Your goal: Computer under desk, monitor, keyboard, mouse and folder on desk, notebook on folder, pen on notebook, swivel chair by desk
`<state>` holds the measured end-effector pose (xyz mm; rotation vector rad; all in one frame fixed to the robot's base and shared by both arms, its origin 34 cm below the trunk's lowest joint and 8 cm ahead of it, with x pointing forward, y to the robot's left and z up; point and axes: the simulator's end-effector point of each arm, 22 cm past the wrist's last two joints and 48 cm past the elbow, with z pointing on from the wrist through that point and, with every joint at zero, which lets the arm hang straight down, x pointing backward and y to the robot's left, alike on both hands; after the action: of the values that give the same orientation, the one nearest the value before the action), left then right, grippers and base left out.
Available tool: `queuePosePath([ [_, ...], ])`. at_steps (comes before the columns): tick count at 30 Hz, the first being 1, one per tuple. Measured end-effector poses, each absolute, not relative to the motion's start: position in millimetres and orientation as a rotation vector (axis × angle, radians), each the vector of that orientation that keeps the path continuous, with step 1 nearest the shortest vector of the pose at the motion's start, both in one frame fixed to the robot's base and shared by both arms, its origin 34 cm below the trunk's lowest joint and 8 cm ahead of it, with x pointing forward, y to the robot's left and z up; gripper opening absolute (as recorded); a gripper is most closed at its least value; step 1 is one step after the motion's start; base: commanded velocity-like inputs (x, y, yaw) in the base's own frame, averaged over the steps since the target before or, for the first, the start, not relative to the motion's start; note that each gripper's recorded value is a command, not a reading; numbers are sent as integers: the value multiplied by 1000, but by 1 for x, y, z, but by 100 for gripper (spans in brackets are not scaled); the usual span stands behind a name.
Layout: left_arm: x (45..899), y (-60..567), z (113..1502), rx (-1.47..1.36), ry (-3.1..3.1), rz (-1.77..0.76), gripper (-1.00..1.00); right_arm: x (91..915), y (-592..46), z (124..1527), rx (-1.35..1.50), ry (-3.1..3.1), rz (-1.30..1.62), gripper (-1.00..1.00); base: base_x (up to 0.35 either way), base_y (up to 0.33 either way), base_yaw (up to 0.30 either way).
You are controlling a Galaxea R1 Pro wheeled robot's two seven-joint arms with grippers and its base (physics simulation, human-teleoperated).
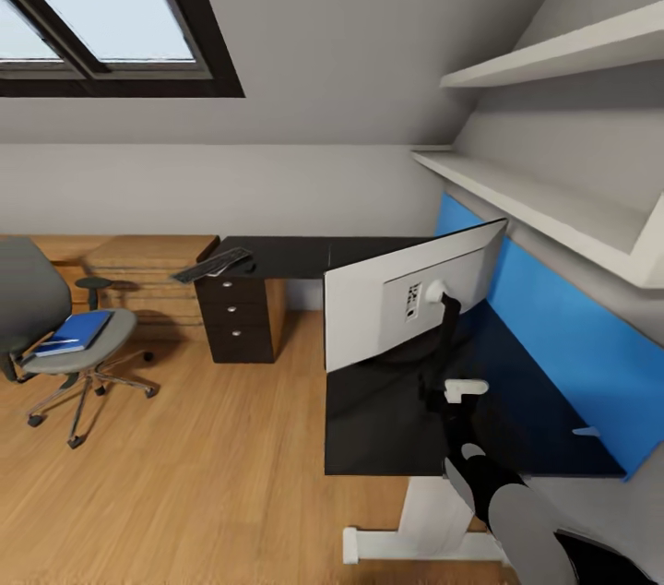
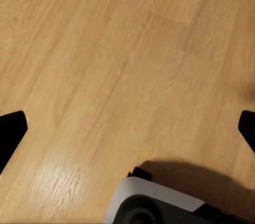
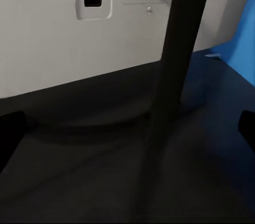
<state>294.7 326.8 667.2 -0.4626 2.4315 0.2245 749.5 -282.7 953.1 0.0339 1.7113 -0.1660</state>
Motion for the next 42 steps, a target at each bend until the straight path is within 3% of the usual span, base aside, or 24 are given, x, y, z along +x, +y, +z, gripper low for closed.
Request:
queuePosePath([
  [21,295,331,668,-461,2430,232,100,751,-247,964,123,1688,-177,100,-227,232,0],
  [28,294,331,667,-462,2432,231,100,749,-224,954,168,1789,-214,100,-52,58,0],
  [42,294,329,668,-460,2431,228,100,764,-269,972,236,2000,-345,100,-5,5,0],
])
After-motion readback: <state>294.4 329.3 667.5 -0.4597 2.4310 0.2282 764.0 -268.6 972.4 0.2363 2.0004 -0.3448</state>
